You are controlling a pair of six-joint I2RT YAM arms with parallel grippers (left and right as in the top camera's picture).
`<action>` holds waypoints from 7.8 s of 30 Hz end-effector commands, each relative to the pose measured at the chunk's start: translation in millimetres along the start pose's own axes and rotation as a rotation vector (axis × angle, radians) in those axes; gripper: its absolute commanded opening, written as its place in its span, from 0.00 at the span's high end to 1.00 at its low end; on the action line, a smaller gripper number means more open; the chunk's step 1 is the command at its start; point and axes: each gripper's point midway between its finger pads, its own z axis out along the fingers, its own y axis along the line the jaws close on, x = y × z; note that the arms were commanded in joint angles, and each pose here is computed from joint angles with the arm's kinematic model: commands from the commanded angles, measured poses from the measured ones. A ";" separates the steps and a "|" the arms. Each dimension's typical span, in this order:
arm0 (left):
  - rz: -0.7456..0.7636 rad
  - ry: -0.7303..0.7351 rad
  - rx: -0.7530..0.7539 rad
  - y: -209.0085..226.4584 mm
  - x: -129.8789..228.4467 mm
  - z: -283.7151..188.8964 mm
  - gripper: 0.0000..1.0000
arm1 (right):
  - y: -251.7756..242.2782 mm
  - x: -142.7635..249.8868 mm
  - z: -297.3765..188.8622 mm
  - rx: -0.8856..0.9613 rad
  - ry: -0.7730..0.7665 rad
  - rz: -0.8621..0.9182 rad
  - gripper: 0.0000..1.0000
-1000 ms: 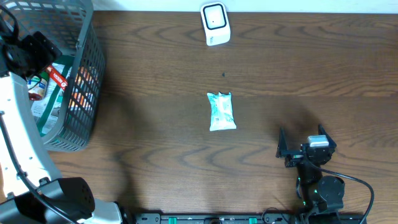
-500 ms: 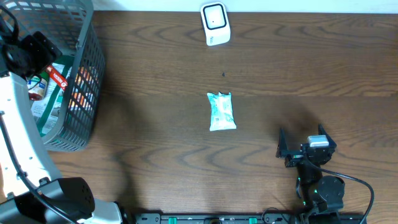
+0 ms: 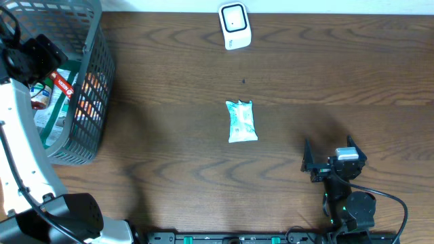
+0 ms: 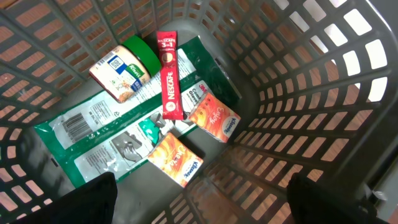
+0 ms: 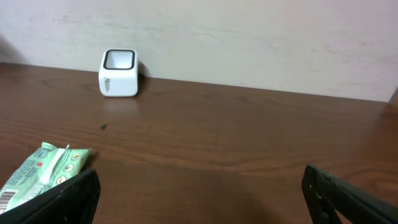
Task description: Scan the item barcode
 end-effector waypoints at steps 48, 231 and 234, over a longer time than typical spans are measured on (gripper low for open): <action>0.003 0.005 -0.016 3.6 0.1 4.4 0.12 | 0.0 0.4 -0.2 0.002 0.000 -0.002 0.01; 0.536 0.834 0.733 -178.6 309.9 -23.0 0.93 | 0.0 0.4 -0.2 0.002 0.000 -0.002 0.01; 0.566 0.931 0.755 -191.2 345.1 -8.4 0.93 | 0.0 0.4 -0.2 0.002 0.000 -0.002 0.01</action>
